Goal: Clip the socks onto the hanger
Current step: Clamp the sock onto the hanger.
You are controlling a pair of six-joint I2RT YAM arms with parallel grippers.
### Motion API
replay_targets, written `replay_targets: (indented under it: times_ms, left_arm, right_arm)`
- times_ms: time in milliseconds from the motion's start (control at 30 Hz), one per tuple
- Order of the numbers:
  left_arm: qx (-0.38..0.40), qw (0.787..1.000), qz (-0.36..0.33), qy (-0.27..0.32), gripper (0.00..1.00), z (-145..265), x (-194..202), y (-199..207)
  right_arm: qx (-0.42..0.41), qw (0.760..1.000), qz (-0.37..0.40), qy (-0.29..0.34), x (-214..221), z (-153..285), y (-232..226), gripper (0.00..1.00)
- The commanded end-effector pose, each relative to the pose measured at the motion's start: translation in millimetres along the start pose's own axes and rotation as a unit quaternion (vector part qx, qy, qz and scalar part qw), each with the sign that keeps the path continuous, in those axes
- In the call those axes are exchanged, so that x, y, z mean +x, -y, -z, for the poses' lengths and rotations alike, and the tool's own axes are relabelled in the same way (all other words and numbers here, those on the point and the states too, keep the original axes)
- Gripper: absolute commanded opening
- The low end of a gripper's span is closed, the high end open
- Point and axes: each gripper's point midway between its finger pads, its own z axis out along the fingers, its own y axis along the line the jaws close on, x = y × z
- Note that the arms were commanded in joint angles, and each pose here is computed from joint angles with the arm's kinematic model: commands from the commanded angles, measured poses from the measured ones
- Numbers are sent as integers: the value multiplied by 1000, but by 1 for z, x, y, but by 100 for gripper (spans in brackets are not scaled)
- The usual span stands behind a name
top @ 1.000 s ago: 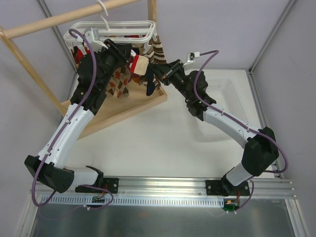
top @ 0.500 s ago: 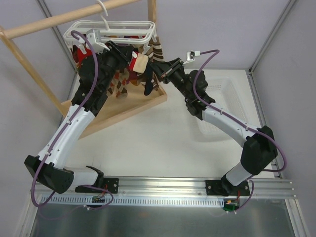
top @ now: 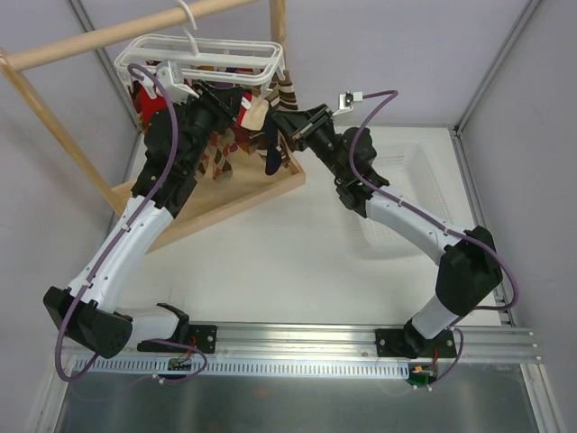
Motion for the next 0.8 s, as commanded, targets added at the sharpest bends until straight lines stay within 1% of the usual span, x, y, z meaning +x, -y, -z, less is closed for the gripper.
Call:
replay_targets:
  times_ms: [0,200,333,500,533,567,633,667,733,767]
  left_arm:
    - [17,998,38,40,0,11,-23,15]
    - [19,997,64,40,0,19,-23,16]
    - [15,997,62,45,0,18,-24,15]
    - [21,998,51,35,0,14,-18,16]
    - [26,998,48,32,3,14,-17,18]
    - [29,998,45,29,11,14,-16,18]
    - [37,998,37,25,16,14,-15,22]
    - [37,998,35,25,22,15,-15,21]
    - [35,999,30,26,28,15,-15,20]
    - [34,999,29,29,35,17,-17,20]
  right_arm:
    - [-79,997,0,22,-13,-5,-53,1]
    - [-74,997,16,29,-13,-3,-52,1]
    - [-80,996,19,29,-13,-1,-57,1]
    - [-78,996,22,25,-11,-1,-56,1]
    - [-78,996,22,26,-12,-1,-56,1]
    - [-76,997,22,26,-11,-1,-54,1]
    - [-79,996,23,26,-12,-1,-57,1]
    - [-79,996,24,25,-11,-2,-57,1]
    - [-81,996,26,24,-11,-1,-59,1]
    - [-81,996,28,24,-11,-1,-59,1]
